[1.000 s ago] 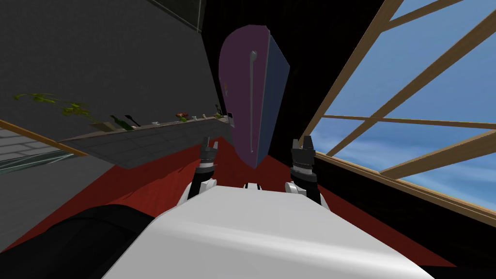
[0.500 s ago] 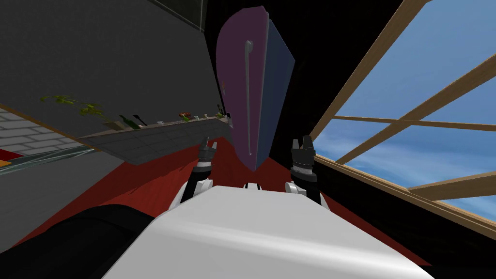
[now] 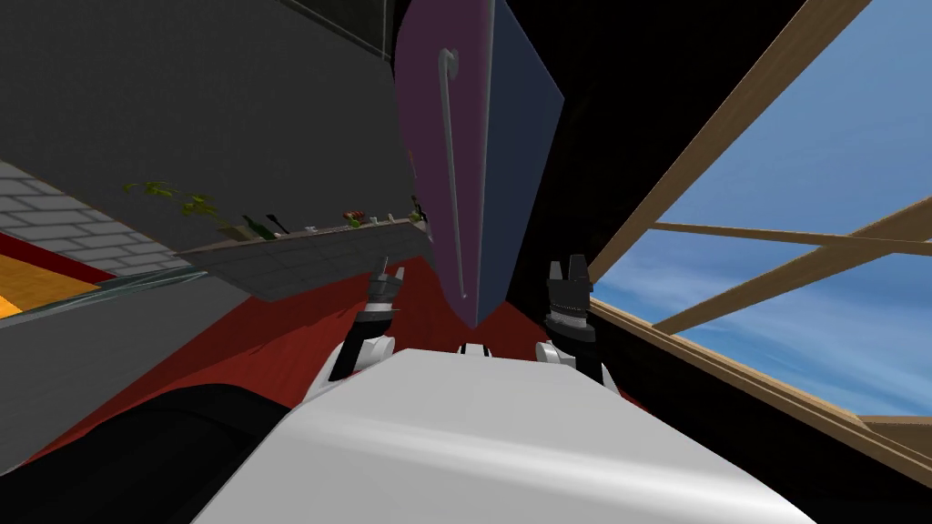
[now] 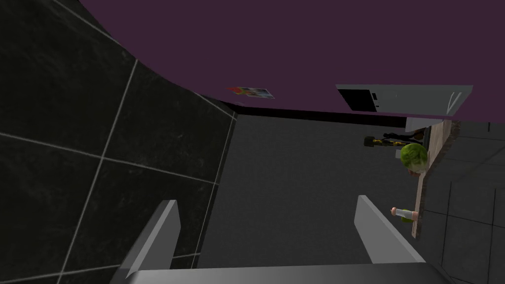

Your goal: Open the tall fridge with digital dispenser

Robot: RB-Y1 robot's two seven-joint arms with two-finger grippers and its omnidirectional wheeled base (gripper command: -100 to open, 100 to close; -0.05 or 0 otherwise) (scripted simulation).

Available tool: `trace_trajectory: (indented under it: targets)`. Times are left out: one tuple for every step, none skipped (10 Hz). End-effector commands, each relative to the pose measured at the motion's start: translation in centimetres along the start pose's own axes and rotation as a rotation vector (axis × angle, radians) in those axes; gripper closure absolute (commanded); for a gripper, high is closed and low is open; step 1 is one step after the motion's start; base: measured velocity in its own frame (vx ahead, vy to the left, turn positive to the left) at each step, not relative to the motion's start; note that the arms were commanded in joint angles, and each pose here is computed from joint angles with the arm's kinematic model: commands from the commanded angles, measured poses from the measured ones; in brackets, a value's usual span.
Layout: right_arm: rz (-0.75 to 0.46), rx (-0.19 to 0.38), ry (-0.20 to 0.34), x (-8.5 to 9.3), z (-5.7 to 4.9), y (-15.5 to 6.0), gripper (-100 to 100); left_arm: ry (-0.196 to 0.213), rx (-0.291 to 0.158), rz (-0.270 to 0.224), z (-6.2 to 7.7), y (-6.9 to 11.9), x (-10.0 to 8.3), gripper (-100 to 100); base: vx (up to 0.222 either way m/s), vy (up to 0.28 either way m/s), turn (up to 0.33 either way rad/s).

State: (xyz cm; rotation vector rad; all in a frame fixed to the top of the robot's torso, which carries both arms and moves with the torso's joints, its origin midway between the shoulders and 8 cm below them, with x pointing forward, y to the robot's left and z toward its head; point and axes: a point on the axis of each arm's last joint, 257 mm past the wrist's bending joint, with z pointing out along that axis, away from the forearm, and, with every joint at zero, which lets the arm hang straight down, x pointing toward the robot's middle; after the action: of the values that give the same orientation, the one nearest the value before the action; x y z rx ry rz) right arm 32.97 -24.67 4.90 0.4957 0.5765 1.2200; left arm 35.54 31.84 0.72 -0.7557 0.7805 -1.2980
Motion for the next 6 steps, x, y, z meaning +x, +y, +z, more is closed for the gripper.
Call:
trace_trajectory:
  targets:
    - [0.0, 0.0, 0.0, 0.0, 0.0, 0.0, 0, -0.022, -0.03, -0.018, 0.1, 0.5, -1.1, -100, 0.122, -0.15, 0.123]
    - [0.0, 0.0, 0.0, 0.0, 0.0, 0.0, 0, -0.031, -0.04, -0.025, 0.1, 0.7, -1.5, -100, 0.132, -0.16, 0.116]
    - [0.0, 0.0, 0.0, 0.0, 0.0, 0.0, 0, -0.041, -0.05, -0.032, 0.1, 0.8, -1.8, -100, 0.14, -0.16, 0.111]
    - [0.0, 0.0, 0.0, 0.0, 0.0, 0.0, 0, -0.05, -0.059, -0.04, 0.1, 1.0, -2.2, -100, 0.138, -0.171, 0.115]
    - [0.0, 0.0, 0.0, 0.0, 0.0, 0.0, 0, -0.06, -0.069, -0.048, 0.0, 1.2, -2.6, -100, 0.136, -0.157, 0.115]
    - [0.0, 0.0, 0.0, 0.0, 0.0, 0.0, 0, -0.079, -0.087, -0.064, 0.0, 1.5, -3.3, -100, 0.151, -0.181, 0.168]
